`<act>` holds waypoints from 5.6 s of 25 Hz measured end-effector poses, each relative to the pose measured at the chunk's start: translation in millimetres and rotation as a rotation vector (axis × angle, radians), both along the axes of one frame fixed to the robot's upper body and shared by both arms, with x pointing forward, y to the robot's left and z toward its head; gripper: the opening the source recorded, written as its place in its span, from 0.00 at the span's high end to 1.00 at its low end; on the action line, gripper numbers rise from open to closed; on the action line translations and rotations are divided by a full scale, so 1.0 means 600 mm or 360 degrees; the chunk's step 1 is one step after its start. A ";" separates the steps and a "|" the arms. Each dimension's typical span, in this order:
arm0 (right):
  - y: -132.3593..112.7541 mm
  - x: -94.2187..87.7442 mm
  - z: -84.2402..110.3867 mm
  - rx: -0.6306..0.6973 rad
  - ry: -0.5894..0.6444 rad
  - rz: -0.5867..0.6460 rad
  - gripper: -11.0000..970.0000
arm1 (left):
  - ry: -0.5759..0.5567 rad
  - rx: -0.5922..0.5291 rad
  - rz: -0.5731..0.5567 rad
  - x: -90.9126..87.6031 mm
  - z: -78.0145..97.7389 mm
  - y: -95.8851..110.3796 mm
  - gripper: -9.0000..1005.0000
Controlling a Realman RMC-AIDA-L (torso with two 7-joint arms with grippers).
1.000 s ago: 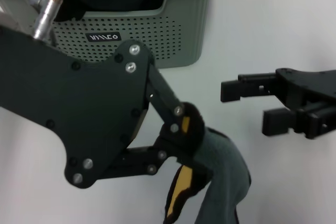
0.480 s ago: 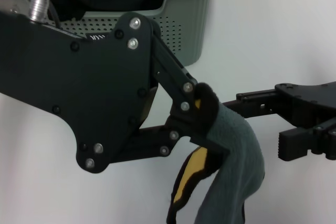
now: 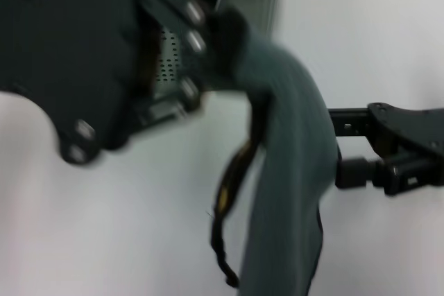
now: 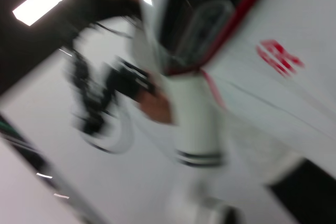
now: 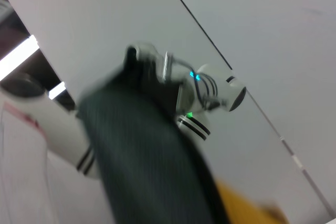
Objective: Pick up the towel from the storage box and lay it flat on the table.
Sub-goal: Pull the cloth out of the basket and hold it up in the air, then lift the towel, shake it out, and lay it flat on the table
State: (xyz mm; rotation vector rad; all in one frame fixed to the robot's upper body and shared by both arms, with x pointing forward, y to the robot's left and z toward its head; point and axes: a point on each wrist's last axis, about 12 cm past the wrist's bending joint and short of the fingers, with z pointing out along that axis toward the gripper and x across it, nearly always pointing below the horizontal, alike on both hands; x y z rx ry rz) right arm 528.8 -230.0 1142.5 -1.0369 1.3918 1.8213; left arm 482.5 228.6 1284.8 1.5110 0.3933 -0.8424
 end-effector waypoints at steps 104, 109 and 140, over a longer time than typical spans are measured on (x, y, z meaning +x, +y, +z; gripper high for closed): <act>0.032 -0.054 -0.025 0.0421 -0.0179 -0.0106 0.64 | 0.0338 -0.0822 -0.0041 0.041 0.010 0.018 0.96; 0.031 -0.055 -0.026 0.0419 -0.0172 -0.0113 0.68 | 0.0337 -0.0825 -0.0035 0.040 0.009 0.019 0.96; -0.072 0.046 0.078 -0.0031 -0.0495 -0.0567 0.98 | 0.1042 0.0035 0.0438 0.019 -0.166 0.042 0.94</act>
